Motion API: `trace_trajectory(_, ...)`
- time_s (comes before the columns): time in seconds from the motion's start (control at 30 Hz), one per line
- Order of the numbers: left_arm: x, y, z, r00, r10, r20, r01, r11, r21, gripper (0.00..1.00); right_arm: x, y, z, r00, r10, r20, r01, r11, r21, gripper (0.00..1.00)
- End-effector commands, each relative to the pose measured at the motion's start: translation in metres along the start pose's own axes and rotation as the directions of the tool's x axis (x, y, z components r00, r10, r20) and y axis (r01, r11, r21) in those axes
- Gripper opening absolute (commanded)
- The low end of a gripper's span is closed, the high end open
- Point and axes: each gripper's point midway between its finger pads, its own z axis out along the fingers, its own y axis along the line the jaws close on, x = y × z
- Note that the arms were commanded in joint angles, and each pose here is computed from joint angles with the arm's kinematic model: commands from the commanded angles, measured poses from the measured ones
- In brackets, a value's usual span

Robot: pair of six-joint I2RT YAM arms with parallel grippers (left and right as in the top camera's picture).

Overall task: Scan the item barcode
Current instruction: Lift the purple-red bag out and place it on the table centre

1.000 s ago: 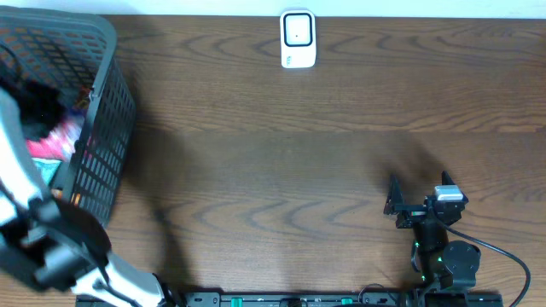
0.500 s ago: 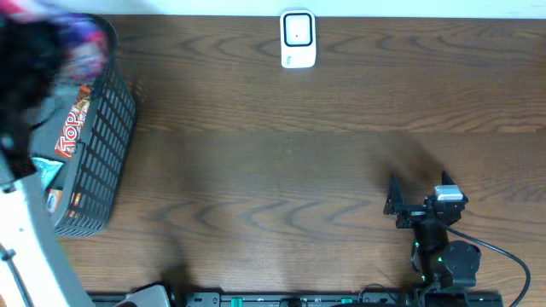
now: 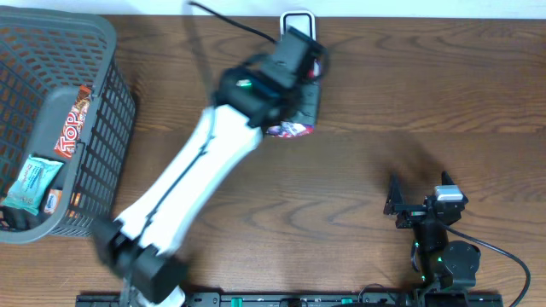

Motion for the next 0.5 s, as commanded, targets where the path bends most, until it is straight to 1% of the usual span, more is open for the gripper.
trace_trajectory(0.0, 0.018, 0.000, 0.060, 0.997, -0.018, -0.079, 0.010, 0.995, -0.104, 0.07, 0.000, 0.003, 0.000, 1.000, -0.011, 0.000, 0.011, 1.000, -0.011, 0.99)
trace_trajectory(0.03, 0.021, -0.001, 0.073, 0.995, -0.042, -0.095, 0.031, 0.993, -0.113, 0.08, 0.000, 0.003, 0.000, 1.000, -0.011, 0.001, 0.011, 1.000, -0.011, 0.99)
trace_trajectory(0.07, 0.024, -0.001, 0.080, 0.993, -0.056, -0.103, 0.043, 0.992, -0.119, 0.11, 0.000, 0.003, 0.000, 1.000, -0.011, 0.001, 0.011, 1.000, -0.011, 0.99)
trace_trajectory(0.13, 0.027, -0.001, 0.096, 0.990, -0.080, -0.115, 0.065, 0.990, -0.129, 0.37, 0.000, 0.003, 0.000, 1.000, -0.011, 0.000, 0.011, 1.000, -0.011, 0.99)
trace_trajectory(0.17, 0.028, 0.000, 0.104, 0.989, -0.080, -0.121, 0.064, 0.989, -0.133, 0.59, 0.000, 0.002, 0.000, 1.000, -0.011, 0.001, 0.011, 1.000, -0.011, 0.99)
trace_trajectory(0.2, 0.028, 0.001, 0.106, 0.989, -0.082, -0.120, 0.065, 0.989, -0.134, 0.72, 0.000, 0.003, 0.000, 1.000, -0.011, 0.000, 0.011, 1.000, -0.011, 0.99)
trace_trajectory(0.3, 0.018, 0.005, 0.096, 0.992, -0.069, -0.101, 0.056, 0.990, -0.128, 0.81, 0.000, 0.003, 0.000, 1.000, -0.011, 0.001, 0.011, 1.000, -0.011, 0.99)
trace_trajectory(0.33, 0.007, 0.009, 0.082, 0.994, -0.076, -0.073, 0.067, 0.990, -0.121, 0.82, 0.000, 0.003, 0.000, 1.000, -0.011, 0.001, 0.011, 1.000, -0.011, 0.99)
trace_trajectory(0.4, -0.020, 0.020, 0.041, 0.993, -0.111, 0.026, 0.113, 0.989, -0.097, 0.84, 0.000, 0.003, 0.000, 1.000, -0.011, 0.000, 0.011, 1.000, -0.011, 0.99)
trace_trajectory(0.47, -0.043, 0.042, -0.001, 0.979, -0.151, 0.141, 0.166, 0.981, -0.105, 0.84, 0.000, 0.003, 0.000, 1.000, -0.011, 0.000, 0.011, 1.000, -0.011, 0.99)
